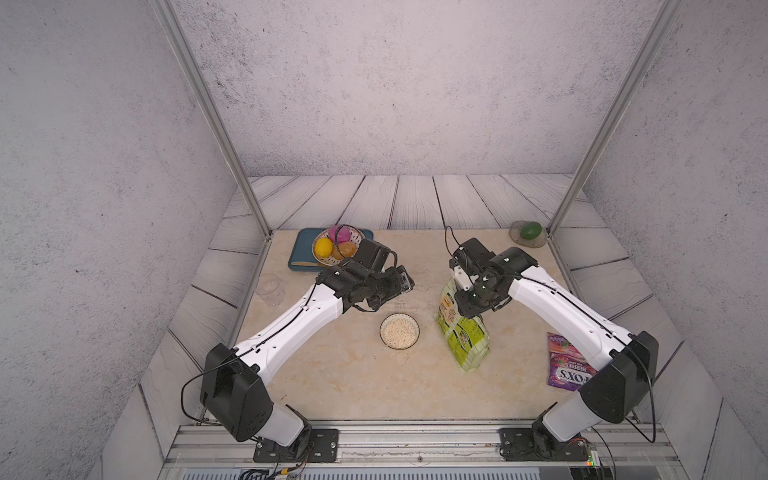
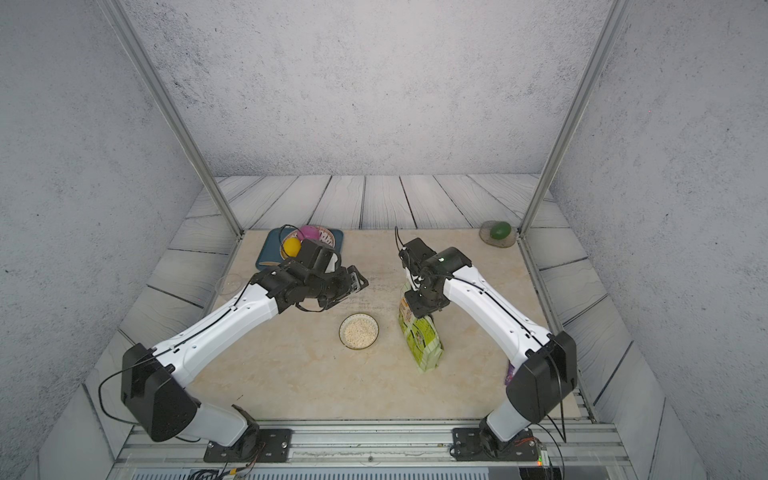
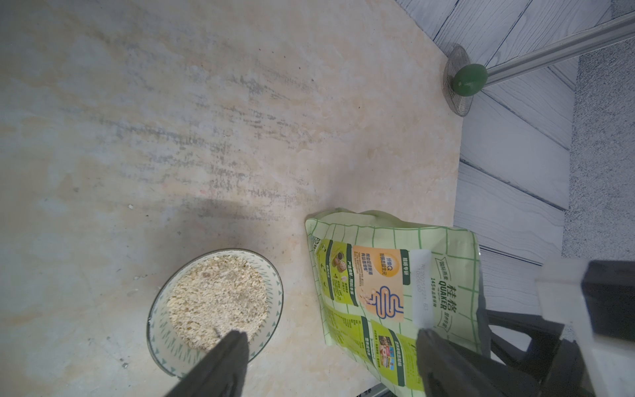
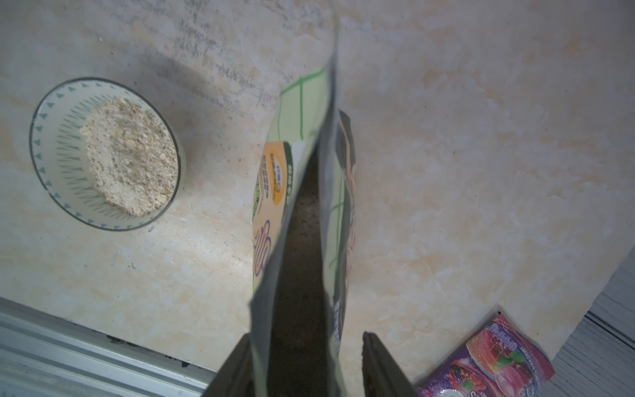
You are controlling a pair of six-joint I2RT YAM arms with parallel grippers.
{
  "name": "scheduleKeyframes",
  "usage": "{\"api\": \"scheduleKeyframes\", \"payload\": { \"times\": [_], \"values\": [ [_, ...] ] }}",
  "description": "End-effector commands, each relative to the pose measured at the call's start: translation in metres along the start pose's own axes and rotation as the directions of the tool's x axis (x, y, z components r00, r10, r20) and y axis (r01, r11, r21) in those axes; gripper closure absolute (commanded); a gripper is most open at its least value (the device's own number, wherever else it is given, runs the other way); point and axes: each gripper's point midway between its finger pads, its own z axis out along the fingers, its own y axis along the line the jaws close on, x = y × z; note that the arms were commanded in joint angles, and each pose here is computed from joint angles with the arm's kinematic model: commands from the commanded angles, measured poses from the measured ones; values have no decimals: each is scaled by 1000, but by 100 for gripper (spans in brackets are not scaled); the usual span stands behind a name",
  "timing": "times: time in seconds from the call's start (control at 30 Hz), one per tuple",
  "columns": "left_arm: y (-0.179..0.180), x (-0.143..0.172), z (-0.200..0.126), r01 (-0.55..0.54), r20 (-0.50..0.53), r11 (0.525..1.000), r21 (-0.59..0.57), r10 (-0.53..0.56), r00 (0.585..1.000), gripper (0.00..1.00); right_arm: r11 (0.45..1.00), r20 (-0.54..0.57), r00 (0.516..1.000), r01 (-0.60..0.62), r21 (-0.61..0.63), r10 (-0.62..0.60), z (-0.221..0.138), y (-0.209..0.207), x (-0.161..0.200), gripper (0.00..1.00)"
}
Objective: Pour the oats into the breakfast bowl
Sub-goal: Close the oats bag at the center of the board.
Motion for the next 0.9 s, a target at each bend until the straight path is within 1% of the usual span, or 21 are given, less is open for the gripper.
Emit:
{"api": "scheduleKeyframes", "payload": {
  "times": [0.0, 0.03, 0.07, 0.1, 0.13, 0.27, 0.3, 0.4, 0.43, 0.47, 0.5, 0.53, 0.57, 0.7, 0.73, 0.77, 0.8, 0.87],
  "values": [
    [-4, -1, 1, 4, -5, 1000, -1, -4, 1000, 19, 1000, -29, 1000, -8, -18, 7, -1, 2, 22, 55],
    [-5, -1, 2, 4, -6, 1000, 2, -4, 1000, 19, 1000, -37, 999, -8, -21, 7, 0, 3, 25, 59],
    [-6, -1, 2, 4, -7, 1000, 2, -4, 1000, 19, 1000, -43, 999, -8, -23, 7, 1, 3, 27, 72],
    [-6, -1, 2, 4, -6, 1000, 2, -4, 1000, 19, 1000, -45, 999, -10, -20, 9, 1, 3, 27, 93],
    [-6, -2, 2, 5, -3, 1000, 1, -5, 1000, 19, 1000, -42, 999, -16, -12, 16, -1, 1, 27, 100],
    [-6, -3, 2, 6, 0, 1000, 0, -6, 1000, 19, 1000, 37, 999, -17, -6, 17, -12, 0, 17, 100],
    [-5, -2, 2, 7, -1, 1000, -2, -7, 1000, 20, 1000, 40, 999, -14, -2, 14, -13, -1, 16, 100],
    [-5, -2, 2, 9, -1, 1000, -3, -9, 1000, 20, 1000, -20, 999, -27, 3, 27, -14, -1, 21, 100],
    [-5, -2, 2, 9, -2, 1000, -4, -9, 1000, 20, 1000, -33, 999, -31, 0, 31, -14, 0, 23, 95],
    [-4, -1, 2, 10, -4, 1000, -6, -10, 1000, 19, 999, -34, 999, -39, -5, 39, -15, 0, 26, 82],
    [-4, -1, 2, 9, -5, 1000, -7, -9, 1000, 19, 999, -29, 998, -48, -7, 47, -16, 0, 28, 71],
    [-3, 0, 2, 8, -7, 1000, -9, -8, 1000, 19, 999, -23, 998, -51, -11, 51, -16, 0, 31, 66],
    [-2, 0, 2, 8, -8, 1000, -10, -8, 1000, 19, 998, -21, 998, -57, -17, 57, -16, 0, 36, 65],
    [0, 2, 4, 9, -16, 1000, -14, -10, 1000, 19, 997, -51, 996, -68, -28, 67, -12, 2, 50, 70],
    [0, 2, 4, 11, -17, 1000, -14, -11, 1000, 19, 997, -54, 996, -70, -29, 68, -10, 2, 52, 72],
    [0, 3, 4, 10, -18, 1000, -14, -10, 1000, 19, 997, -52, 996, -70, -29, 68, -9, 2, 52, 84],
    [0, 3, 5, 10, -18, 1000, -14, -10, 1000, 20, 997, -51, 996, -70, -30, 68, -8, 2, 52, 100],
    [0, 3, 4, 7, -18, 1000, -10, -7, 1000, 20, 996, -43, 996, -74, -39, 73, -11, 3, 50, 100]
  ]
}}
